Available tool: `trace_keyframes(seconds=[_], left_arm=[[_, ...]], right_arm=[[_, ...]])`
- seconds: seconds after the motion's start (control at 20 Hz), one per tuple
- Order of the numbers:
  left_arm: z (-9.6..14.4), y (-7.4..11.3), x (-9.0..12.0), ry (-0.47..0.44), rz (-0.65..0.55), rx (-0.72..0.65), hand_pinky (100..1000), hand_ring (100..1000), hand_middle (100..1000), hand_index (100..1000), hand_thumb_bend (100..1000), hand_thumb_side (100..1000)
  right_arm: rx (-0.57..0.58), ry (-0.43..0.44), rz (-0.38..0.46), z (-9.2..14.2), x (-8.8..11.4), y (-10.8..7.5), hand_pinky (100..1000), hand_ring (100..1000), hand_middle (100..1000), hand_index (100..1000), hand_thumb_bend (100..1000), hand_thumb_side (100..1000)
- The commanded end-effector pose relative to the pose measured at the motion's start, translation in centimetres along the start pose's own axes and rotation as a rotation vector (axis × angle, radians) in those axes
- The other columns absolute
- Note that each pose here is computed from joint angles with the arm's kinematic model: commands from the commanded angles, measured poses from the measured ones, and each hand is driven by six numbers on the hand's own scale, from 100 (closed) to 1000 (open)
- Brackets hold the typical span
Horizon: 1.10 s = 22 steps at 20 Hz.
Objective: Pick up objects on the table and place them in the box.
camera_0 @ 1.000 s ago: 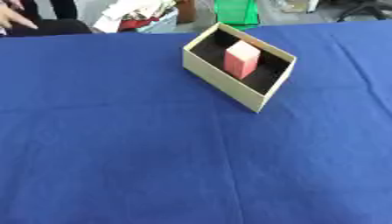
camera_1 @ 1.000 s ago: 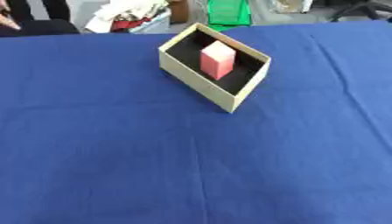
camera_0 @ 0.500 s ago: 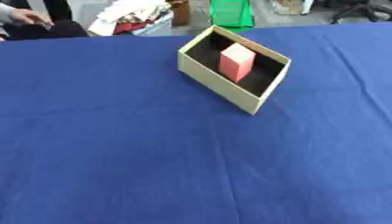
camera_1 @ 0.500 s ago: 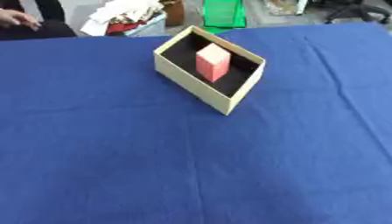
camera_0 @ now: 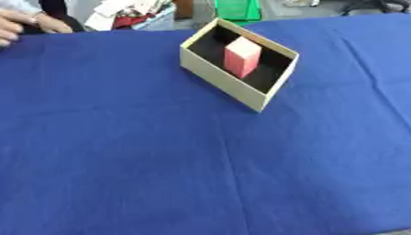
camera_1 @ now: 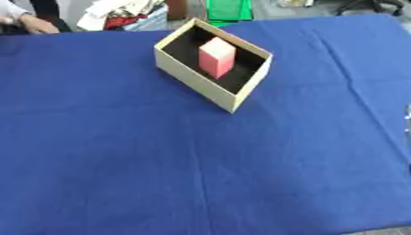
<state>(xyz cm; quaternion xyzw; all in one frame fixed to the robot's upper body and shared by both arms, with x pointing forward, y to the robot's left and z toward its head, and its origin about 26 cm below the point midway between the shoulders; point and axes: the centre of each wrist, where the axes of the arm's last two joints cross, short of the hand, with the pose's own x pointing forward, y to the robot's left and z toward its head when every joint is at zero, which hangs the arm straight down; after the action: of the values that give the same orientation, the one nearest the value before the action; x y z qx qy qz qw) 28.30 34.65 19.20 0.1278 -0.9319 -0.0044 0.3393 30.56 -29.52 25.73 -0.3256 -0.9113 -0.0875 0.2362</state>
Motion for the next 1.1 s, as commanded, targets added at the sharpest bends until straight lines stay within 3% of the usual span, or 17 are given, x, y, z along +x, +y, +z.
trace_keyframes(seconds=[0.05,1.1], left_arm=[[-0.27,0.33,0.66,-0.028,-0.012,-0.002,776,720,733,914,140,901],[0.15,0.4,0.46,-0.022,-0.008,0.0,786,721,734,915,137,896]], right_arm=[[-0.01,-0.047,0.018,-0.89,0.58,-0.62,757,759,803,789,100,856],[-0.008,-0.048,0.022,-0.88,0.55,-0.67,755,759,805,789,100,852]])
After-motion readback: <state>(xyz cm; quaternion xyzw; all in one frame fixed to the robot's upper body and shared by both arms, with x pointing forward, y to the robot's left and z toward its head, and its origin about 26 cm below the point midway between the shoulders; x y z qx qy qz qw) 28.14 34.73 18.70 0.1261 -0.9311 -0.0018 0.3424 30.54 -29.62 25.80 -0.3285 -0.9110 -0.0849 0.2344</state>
